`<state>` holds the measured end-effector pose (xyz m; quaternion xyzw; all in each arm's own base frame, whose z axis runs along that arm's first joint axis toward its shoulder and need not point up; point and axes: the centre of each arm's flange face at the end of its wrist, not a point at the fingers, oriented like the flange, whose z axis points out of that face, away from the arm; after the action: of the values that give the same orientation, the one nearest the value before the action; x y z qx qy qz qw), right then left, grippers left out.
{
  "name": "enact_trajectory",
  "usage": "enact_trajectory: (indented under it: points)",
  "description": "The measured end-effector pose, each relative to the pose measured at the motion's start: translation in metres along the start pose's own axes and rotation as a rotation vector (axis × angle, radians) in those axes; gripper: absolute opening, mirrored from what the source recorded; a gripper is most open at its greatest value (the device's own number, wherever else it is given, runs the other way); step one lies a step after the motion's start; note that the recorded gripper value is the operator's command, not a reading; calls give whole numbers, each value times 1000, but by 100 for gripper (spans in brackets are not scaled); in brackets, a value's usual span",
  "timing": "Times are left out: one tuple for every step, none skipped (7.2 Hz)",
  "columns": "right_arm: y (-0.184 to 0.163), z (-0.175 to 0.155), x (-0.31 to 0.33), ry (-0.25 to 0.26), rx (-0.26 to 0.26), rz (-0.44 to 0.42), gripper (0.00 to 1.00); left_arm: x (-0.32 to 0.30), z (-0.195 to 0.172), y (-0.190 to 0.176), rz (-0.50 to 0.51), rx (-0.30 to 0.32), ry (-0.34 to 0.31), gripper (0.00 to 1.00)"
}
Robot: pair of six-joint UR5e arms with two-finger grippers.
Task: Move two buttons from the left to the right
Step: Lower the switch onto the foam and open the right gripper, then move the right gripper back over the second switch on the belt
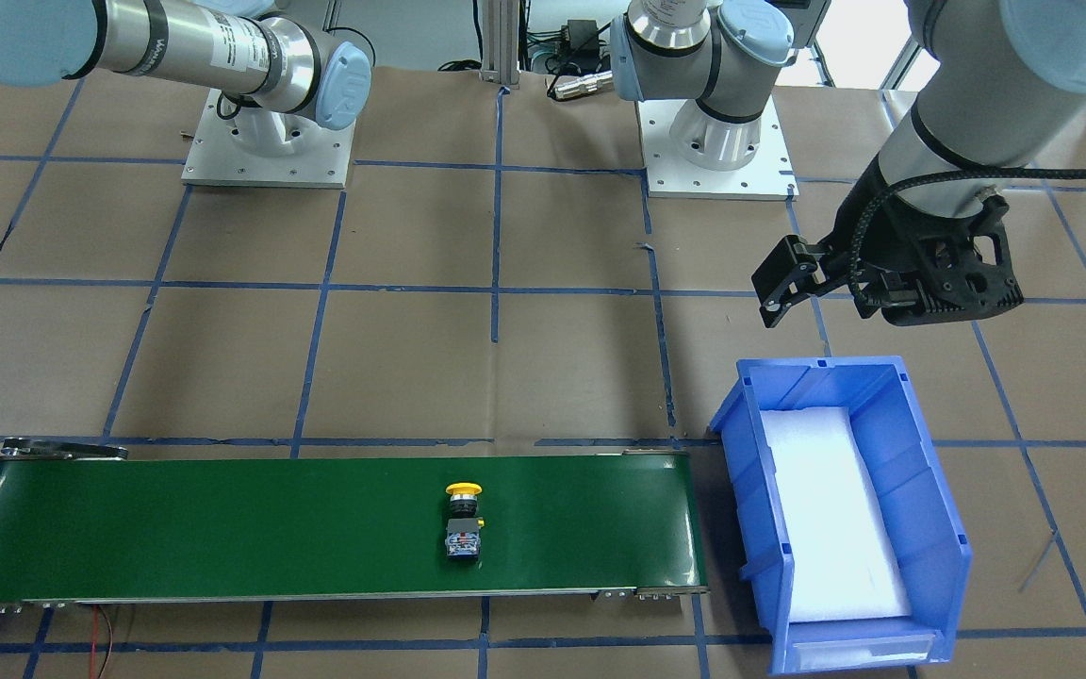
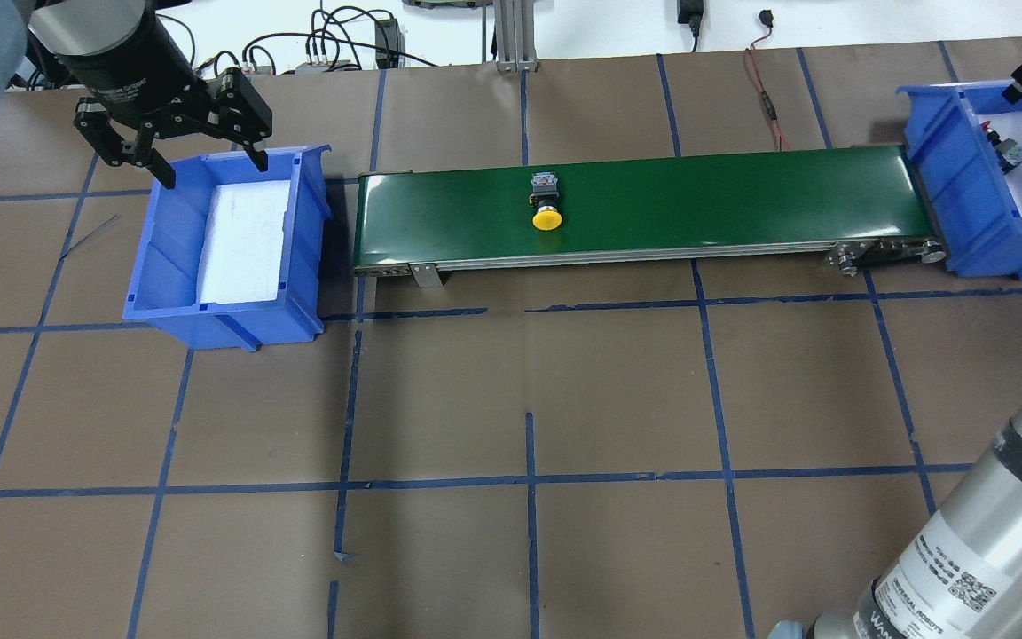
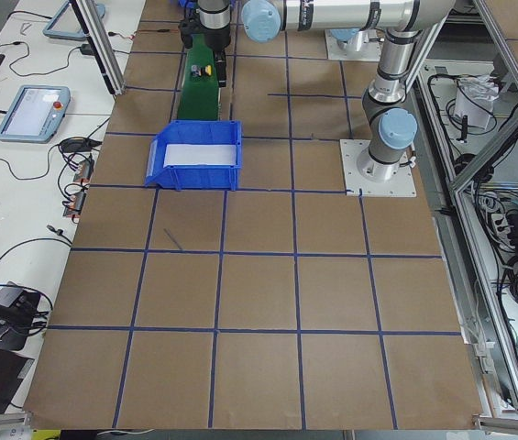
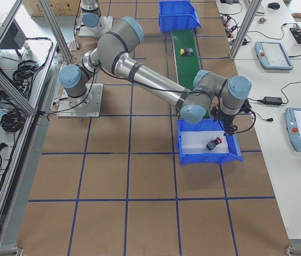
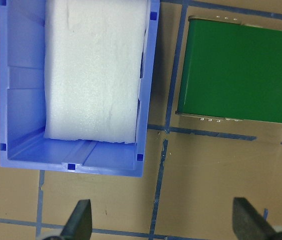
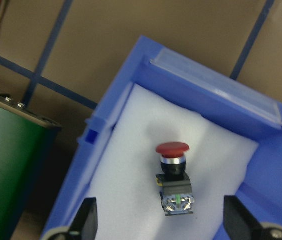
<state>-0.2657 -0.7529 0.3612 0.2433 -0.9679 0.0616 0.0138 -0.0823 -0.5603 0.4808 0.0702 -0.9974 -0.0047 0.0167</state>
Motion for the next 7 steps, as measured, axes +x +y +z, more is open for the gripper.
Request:
enact_trajectory:
  points:
    - [-33,-19,-37,12,18,-28,88,0,0,0,1,0,0,100]
    - [-68,-29,-81,14,29,-13,88,0,0,0,1,0,0,100]
    - [-103,-32,-130,6,34,46,88,0,0,0,2,0,0,100]
    - [-131,-29,-175,-7,31,109,88,0,-1,0,2,1,0,100]
    - [-155,-19,-224,-30,16,181,88,0,-2,1,2,3,0,100]
    - [-172,-4,-273,-54,-8,249,87,0,-3,2,2,5,0,100]
    - [-184,10,-319,-72,-34,309,87,0,-3,2,3,5,0,99]
